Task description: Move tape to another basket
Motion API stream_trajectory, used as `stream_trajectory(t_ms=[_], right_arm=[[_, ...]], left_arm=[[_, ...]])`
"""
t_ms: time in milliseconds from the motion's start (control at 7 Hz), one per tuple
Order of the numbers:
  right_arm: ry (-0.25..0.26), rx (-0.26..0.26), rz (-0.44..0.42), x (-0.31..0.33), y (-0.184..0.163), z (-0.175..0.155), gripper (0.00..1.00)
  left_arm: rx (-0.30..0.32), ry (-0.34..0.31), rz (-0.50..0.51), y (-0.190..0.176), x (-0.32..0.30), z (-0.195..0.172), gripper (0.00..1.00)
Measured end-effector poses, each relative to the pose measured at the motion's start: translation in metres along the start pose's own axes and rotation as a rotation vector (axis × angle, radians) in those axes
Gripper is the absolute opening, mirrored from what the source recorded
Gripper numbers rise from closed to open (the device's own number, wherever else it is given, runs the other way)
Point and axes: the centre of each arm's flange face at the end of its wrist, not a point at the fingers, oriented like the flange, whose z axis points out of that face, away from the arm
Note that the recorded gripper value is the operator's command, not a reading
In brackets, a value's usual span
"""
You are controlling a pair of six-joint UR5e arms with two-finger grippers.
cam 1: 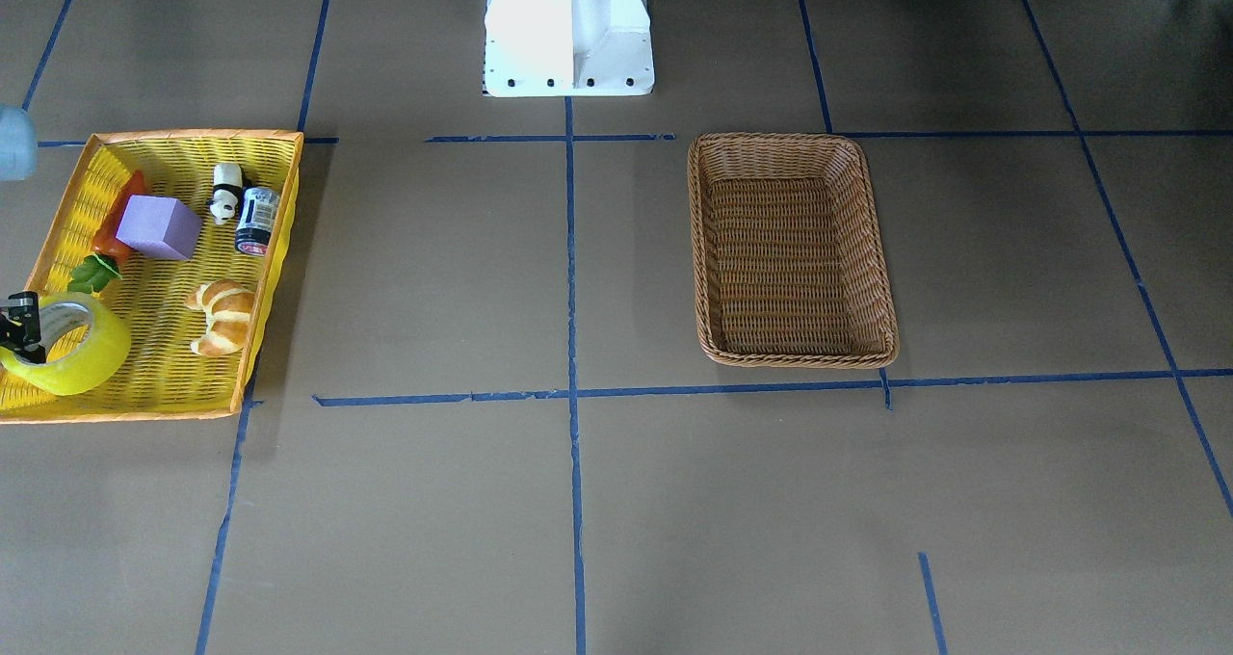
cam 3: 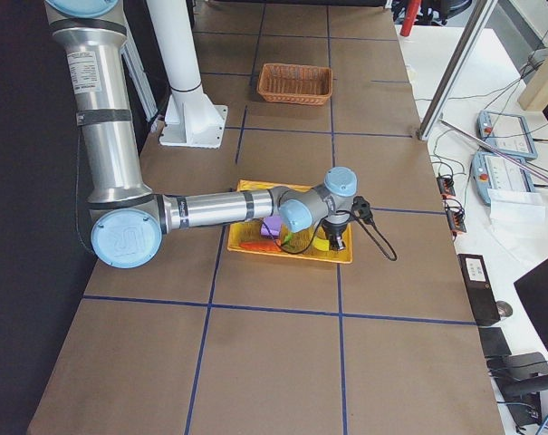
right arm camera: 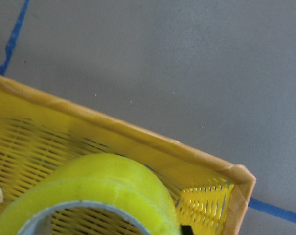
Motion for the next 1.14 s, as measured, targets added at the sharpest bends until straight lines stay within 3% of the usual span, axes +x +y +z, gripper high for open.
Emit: stream_trajectory(t_ms=[286, 571, 857, 1143], right_arm=[[-0.035, 0.057, 0.094, -0.027, -0.032, -0.024, 0.0], [-0.089, 0.097, 0.194, -0.089, -0.052, -0.042, 0.0], [-0.143, 0.125, 0.261, -0.142, -0.058, -0.056, 0.0], [-0.259, 0.193, 0.329, -0.186, -0.055, -0.067, 0.0]], left_arm=[[0.107, -0.011, 0.128, -0.04, 0.028, -0.022, 1.0], [0.22, 0.05, 0.247, -0.076, 0.076, -0.034, 1.0], [0.311, 0.124, 0.193, -0.093, 0.135, -0.024, 1.0], [0.383, 0.19, 0.107, -0.1, 0.207, -0.001, 1.0]])
